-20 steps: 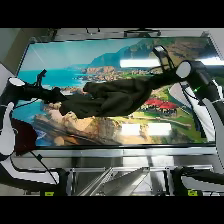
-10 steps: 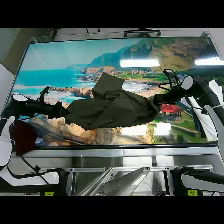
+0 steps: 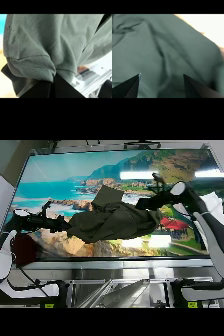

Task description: Fold the shirts.

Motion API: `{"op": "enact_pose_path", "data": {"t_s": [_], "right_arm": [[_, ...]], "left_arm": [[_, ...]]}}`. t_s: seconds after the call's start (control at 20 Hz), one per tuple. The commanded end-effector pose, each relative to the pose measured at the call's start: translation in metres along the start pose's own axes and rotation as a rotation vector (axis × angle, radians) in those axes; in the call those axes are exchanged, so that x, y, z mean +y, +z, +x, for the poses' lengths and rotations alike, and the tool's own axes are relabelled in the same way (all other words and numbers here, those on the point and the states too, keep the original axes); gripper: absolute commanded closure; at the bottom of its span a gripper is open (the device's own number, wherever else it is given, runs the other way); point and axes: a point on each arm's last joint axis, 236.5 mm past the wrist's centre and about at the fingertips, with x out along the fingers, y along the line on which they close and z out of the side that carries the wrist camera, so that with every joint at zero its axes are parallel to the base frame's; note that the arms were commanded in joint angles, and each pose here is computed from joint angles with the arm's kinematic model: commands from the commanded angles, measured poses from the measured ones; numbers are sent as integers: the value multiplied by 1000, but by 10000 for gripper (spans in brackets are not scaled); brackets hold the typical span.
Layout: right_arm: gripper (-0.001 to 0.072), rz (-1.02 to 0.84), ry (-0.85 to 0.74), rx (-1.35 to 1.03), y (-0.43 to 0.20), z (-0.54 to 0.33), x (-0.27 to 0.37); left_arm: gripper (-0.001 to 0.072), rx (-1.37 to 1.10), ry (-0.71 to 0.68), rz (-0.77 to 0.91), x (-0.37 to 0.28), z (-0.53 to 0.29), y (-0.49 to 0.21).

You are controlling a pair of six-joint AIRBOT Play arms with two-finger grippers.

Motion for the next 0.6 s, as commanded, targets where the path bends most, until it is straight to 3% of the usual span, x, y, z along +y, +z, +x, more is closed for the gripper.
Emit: {"op": "enact_pose_path", "data": {"t_s": [0.0, 0.35, 0.55], "right_arm": [[113, -156, 65, 108, -18, 67, 22], [136, -188, 89, 162, -5, 111, 26], [691, -236, 145, 218, -12, 99, 42]], "left_arm": [[690, -17, 5, -1, 2, 0, 4], [689, -24, 9, 7, 3, 0, 5], [689, -39, 16, 7, 4, 0, 9]]}}
